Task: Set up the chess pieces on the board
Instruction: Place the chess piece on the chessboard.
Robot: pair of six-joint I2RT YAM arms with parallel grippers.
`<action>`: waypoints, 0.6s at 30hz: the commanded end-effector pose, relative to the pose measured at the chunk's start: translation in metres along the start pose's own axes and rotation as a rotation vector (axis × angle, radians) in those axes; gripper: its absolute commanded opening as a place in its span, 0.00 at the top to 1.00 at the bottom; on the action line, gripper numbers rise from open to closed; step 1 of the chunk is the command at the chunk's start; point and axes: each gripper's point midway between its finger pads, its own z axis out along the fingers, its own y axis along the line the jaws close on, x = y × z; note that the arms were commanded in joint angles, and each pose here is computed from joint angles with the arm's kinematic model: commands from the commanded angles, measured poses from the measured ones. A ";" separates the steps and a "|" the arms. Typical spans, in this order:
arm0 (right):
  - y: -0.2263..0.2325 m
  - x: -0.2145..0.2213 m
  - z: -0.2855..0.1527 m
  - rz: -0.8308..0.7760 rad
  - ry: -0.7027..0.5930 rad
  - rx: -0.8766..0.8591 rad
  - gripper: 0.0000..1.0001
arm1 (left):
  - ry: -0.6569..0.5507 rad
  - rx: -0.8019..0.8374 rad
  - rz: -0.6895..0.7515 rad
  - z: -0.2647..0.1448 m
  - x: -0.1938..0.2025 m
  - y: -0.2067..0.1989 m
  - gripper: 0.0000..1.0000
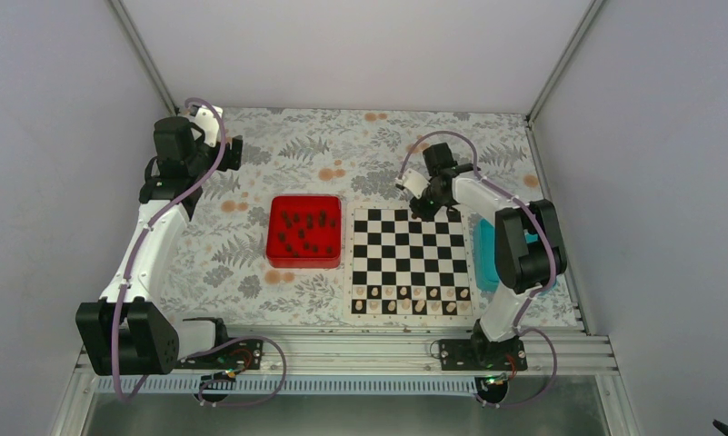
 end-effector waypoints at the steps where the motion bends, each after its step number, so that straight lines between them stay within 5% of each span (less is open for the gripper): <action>1: 0.004 0.004 0.004 0.016 -0.012 -0.017 0.95 | -0.009 0.005 0.008 -0.003 0.000 0.000 0.00; 11: 0.009 0.014 0.008 0.015 0.014 -0.022 0.91 | -0.008 0.011 0.009 -0.002 0.000 -0.001 0.00; 18: 0.000 -0.004 -0.019 0.011 -0.039 0.017 0.63 | -0.008 0.010 0.010 -0.002 0.001 -0.001 0.00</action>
